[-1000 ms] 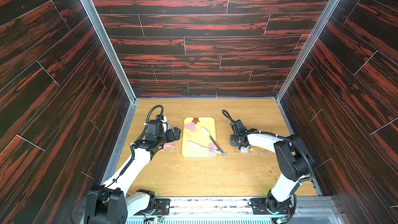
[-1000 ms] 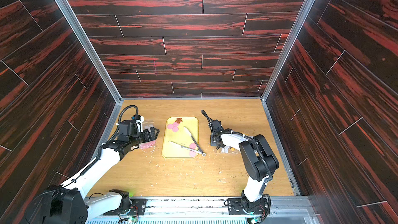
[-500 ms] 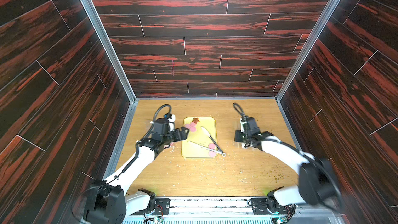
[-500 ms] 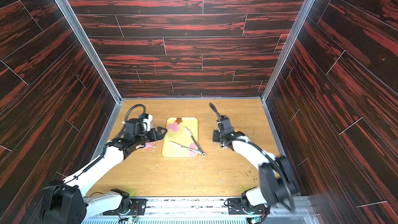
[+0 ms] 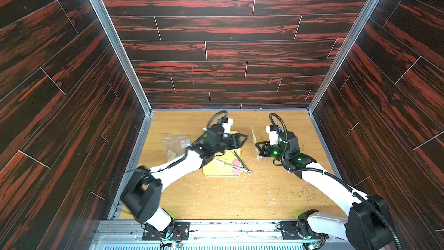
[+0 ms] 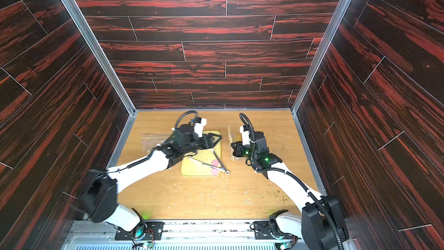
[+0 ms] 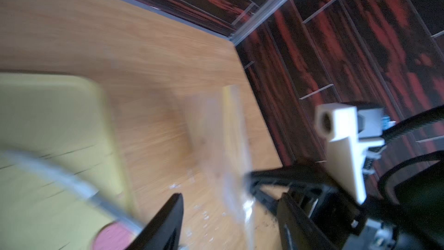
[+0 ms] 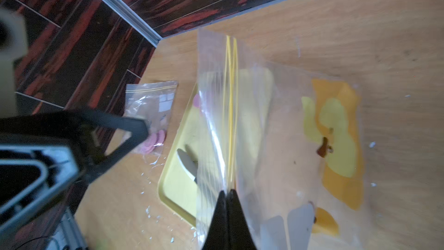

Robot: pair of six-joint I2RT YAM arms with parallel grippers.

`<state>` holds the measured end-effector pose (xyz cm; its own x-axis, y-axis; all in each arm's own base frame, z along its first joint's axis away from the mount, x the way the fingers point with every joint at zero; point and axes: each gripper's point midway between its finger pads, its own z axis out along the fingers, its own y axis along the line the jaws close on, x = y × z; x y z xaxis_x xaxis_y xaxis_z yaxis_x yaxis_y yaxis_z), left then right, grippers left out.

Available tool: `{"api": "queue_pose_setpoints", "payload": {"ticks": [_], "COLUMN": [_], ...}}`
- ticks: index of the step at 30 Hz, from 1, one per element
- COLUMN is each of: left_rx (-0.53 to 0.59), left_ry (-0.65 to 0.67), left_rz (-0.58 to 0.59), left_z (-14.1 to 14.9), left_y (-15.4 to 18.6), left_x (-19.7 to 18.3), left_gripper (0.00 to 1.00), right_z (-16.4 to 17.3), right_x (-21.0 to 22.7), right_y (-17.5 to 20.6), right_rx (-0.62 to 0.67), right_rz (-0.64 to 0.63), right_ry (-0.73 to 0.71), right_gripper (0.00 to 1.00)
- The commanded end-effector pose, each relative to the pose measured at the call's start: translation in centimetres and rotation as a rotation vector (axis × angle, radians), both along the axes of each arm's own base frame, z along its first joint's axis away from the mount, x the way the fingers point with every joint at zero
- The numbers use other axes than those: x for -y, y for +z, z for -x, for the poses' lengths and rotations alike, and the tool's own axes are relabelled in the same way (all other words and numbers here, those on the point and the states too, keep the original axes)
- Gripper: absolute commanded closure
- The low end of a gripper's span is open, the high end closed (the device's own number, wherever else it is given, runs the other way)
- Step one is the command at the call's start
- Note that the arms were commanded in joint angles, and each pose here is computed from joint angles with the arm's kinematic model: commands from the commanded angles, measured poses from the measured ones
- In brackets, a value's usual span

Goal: Put the cookies into a resealable bag to prevent moisture
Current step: Open the ziploc bag.

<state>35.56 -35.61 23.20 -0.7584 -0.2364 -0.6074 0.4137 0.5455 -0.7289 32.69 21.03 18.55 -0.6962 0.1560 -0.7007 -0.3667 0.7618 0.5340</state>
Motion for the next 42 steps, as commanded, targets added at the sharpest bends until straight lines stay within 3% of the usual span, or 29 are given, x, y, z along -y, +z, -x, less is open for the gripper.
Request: {"api": "queue_pose_setpoints", "payload": {"ticks": [1,6,11,19,25,29,39,42], "left_rx": [0.018,-0.001,-0.001,-0.020,0.002,0.028,0.091,0.119], "left_ry": [-0.038,-0.090,-0.086,-0.139,-0.173,-0.180,-0.024,-0.002], "left_rz": [0.051,-0.057,-0.100,-0.135,-0.153,-0.156,-0.545,-0.574], "left_z": [0.1,0.7,0.7,1.4,1.5,1.3,-0.5,-0.6], "left_y": [1.6,-0.4,-1.5,-2.7,-2.3,-1.7,-4.2,-3.3], "left_x": [1.7,3.2,3.1,3.7,4.0,4.1,-1.7,-2.5], "left_gripper": [0.45,0.57,0.84,0.85,1.00,1.00,1.00,1.00], "right_z": [0.4,0.5,0.7,0.7,0.9,0.8,0.5,0.3], "right_x": [-0.8,-0.8,-0.7,-0.6,-1.0,-0.8,3.0,4.2], "right_y": [1.3,1.2,1.2,1.4,1.9,1.6,1.2,0.9], "right_rx": [0.025,0.024,0.021,0.023,0.024,0.021,0.017,0.010], "right_rz": [-0.062,-0.072,-0.078,-0.101,-0.128,-0.115,-0.044,-0.004], "right_ry": [0.031,0.033,0.026,0.024,0.051,0.041,-0.095,-0.138], "right_gripper": [1.00,1.00,1.00,1.00,1.00,1.00,1.00,1.00]}}
